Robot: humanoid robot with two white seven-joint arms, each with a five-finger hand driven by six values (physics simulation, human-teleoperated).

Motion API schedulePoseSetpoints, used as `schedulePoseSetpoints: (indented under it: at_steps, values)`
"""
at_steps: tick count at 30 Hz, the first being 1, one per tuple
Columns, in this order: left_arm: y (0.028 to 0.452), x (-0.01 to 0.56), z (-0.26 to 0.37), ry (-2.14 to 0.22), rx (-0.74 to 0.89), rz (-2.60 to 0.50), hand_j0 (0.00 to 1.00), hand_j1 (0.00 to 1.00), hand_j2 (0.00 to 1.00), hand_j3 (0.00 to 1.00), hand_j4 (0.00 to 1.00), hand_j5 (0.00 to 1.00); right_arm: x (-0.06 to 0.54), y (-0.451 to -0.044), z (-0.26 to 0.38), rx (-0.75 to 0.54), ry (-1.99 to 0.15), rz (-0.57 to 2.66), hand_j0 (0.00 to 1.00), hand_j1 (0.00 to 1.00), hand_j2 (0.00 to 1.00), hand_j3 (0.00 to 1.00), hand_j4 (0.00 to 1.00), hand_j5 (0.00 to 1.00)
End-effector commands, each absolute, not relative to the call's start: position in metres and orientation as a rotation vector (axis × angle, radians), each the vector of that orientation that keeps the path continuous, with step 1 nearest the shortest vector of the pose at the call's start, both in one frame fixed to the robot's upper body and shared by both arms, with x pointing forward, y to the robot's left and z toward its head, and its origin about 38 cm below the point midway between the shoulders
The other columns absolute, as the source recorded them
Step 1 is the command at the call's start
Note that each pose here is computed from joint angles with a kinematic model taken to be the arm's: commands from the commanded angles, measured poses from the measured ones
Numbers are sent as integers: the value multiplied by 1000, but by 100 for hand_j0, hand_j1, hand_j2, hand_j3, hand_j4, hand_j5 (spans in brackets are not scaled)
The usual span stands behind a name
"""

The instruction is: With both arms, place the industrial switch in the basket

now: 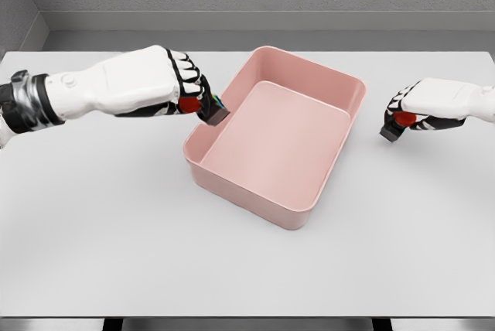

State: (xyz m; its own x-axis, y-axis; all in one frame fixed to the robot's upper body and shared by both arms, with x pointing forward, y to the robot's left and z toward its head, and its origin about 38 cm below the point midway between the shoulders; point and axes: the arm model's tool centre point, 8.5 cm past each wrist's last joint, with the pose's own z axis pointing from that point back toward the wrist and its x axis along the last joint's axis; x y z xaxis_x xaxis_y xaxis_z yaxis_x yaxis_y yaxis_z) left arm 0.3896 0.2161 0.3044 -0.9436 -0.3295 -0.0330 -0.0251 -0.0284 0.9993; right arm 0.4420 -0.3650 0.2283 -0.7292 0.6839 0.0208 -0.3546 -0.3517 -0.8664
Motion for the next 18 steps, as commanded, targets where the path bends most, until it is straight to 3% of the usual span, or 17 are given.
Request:
schedulePoseSetpoints:
  at_steps: [1,5,18]
  values:
    - [202,390,299,-2025,336,-2096,43,43,43,43,43,43,442,-365,230,-463,-1235,2102,51,51,51,51,51,51]
    - [171,392,286,-1995,234,-2169,44,44,44,44,44,44,443,-364,235,-472,-1246,2105,51,51,51,51,51,51]
    - [116,416,264,-1938,140,-2232,44,44,44,44,44,44,446,-372,266,-546,-1280,2091,51,51,51,51,51,51]
